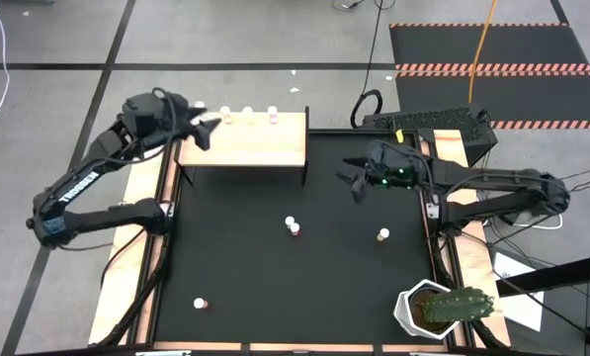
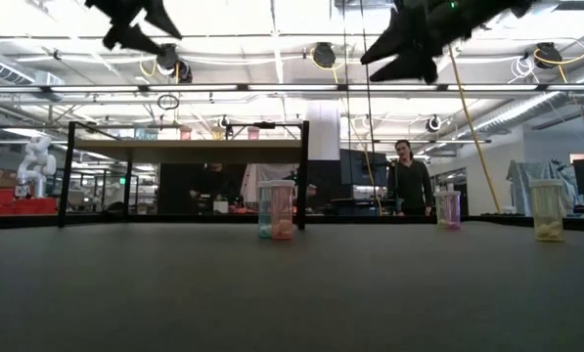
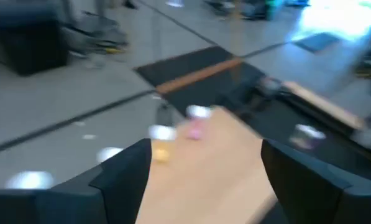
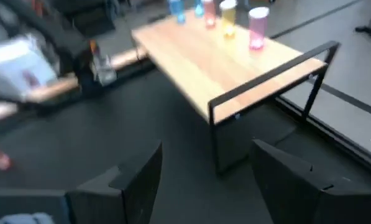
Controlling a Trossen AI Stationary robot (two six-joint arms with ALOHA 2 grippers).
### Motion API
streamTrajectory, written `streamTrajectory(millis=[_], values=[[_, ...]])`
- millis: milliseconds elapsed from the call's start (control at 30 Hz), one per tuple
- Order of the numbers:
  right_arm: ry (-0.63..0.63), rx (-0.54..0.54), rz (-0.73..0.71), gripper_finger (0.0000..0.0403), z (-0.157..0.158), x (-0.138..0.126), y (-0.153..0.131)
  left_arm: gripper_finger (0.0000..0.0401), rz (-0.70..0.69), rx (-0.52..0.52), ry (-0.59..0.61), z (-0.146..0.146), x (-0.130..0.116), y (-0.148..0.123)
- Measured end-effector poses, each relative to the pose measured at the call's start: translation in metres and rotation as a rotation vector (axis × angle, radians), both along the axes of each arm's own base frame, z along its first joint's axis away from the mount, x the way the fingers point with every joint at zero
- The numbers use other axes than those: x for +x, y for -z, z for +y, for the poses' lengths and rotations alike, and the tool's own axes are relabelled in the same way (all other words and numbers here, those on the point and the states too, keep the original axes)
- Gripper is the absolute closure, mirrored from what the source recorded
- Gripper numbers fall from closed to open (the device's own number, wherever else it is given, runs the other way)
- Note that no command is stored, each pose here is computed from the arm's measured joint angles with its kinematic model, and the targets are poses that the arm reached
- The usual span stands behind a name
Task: Pick and place medicine bottles onto shelf by color
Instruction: Put the top red pill bottle on the shelf aligned with the red pill bottle
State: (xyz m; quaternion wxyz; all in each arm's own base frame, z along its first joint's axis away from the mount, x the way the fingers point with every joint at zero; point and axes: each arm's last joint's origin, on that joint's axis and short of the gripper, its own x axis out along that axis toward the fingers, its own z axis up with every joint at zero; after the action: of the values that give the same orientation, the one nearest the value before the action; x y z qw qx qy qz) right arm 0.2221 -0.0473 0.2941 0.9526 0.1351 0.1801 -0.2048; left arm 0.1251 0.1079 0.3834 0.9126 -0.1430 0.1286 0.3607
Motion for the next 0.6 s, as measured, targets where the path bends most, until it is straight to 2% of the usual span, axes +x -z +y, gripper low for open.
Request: streamTrajectory(millis=[133,267,367,500,600], values=[[-0.096,-0.032,0.12,0.0173,0.008,0.008,-0.021,0.0128,-0.02,-0.059,0.162,-0.024,0.023,0.003],[-0.137,0.022,0.274,0.0183,0.016,0.003,-0.028,0.0152,0.054,-0.074,0.379,-0.054,0.055,0.013],[-0.143,0.045,0.286,0.0192,0.021,-0.001,-0.028,0.0165,0.136,-0.046,0.543,-0.081,0.085,0.026],[-0.246,0.052,0.296,0.0203,0.033,-0.004,-0.028,0.0168,0.157,-0.028,0.68,-0.114,0.127,0.045],[-0.266,0.097,0.293,0.0211,0.039,-0.004,-0.027,0.0169,0.203,0.006,0.761,-0.132,0.154,0.065]])
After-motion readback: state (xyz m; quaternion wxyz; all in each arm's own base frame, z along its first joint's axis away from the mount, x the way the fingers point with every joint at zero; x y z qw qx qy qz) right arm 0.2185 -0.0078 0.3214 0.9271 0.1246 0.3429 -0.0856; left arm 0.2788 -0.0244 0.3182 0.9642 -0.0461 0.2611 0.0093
